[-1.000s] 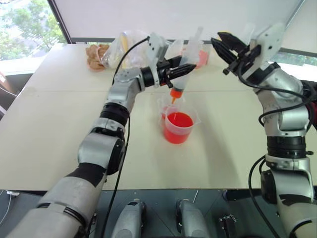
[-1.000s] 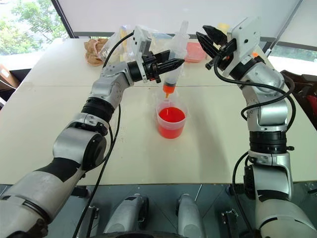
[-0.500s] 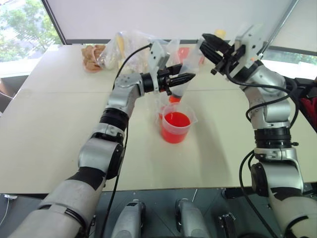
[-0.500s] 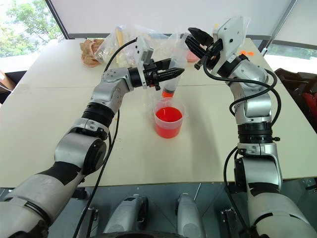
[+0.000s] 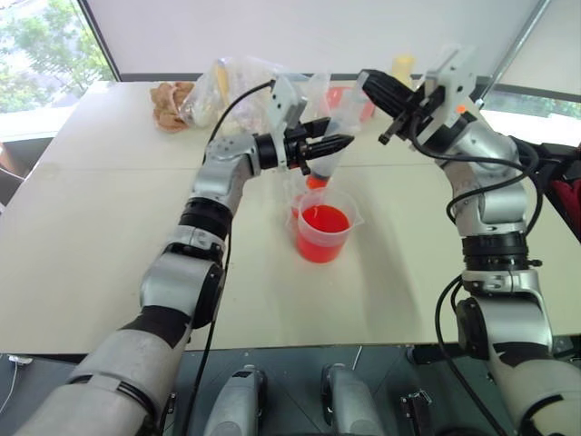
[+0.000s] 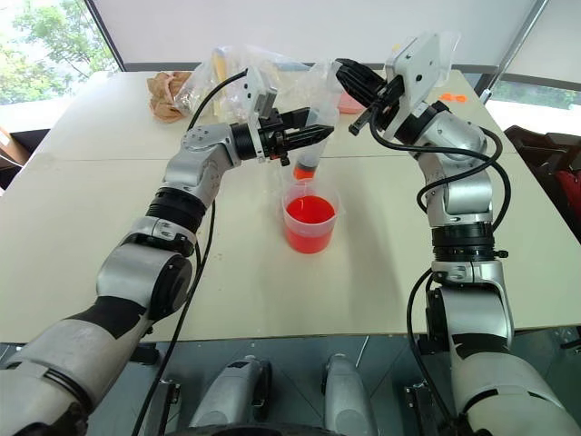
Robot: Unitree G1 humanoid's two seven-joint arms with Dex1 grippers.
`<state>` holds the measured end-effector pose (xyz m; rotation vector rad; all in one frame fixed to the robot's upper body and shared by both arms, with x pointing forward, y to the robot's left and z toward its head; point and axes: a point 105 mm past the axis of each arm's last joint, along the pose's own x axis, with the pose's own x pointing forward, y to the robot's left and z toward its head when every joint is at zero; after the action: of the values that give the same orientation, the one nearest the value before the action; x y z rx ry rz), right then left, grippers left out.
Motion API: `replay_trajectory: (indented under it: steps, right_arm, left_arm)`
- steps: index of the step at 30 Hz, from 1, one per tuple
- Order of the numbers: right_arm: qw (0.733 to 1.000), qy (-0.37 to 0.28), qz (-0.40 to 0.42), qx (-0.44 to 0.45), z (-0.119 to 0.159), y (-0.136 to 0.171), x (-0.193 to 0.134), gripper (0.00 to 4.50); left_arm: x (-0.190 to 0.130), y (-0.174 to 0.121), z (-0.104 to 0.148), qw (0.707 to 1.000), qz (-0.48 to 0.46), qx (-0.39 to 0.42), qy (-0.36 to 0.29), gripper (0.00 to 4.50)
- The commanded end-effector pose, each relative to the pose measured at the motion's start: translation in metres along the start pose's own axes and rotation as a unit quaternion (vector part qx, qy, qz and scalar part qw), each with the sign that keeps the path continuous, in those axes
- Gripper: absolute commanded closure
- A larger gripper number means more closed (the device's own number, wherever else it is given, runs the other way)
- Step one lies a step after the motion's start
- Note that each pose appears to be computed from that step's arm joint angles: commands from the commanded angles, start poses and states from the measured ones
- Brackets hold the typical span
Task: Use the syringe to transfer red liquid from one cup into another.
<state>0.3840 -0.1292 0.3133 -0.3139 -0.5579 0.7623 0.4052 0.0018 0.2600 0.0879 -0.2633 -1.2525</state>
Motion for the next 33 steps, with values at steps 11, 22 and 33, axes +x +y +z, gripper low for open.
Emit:
replay_trajectory:
  steps: [11, 22, 33]
  right_arm:
    - [0.997, -0.006, 0.063, 0.047, -0.012, 0.046, 0.015, 4.48]
    - [0.995, 0.008, 0.069, 0.07, -0.028, 0.06, 0.017, 4.48]
    - [0.998, 0.012, 0.031, 0.053, -0.025, 0.045, 0.009, 3.15]
  left_arm:
    - [0.005, 0.005, 0.063, 0.995, 0.011, 0.055, -0.079, 3.1]
    - [0.004, 0.007, 0.073, 0.993, 0.019, 0.062, -0.094, 3.1]
    - [0.006, -0.002, 0.072, 0.994, -0.005, 0.048, -0.099, 3.1]
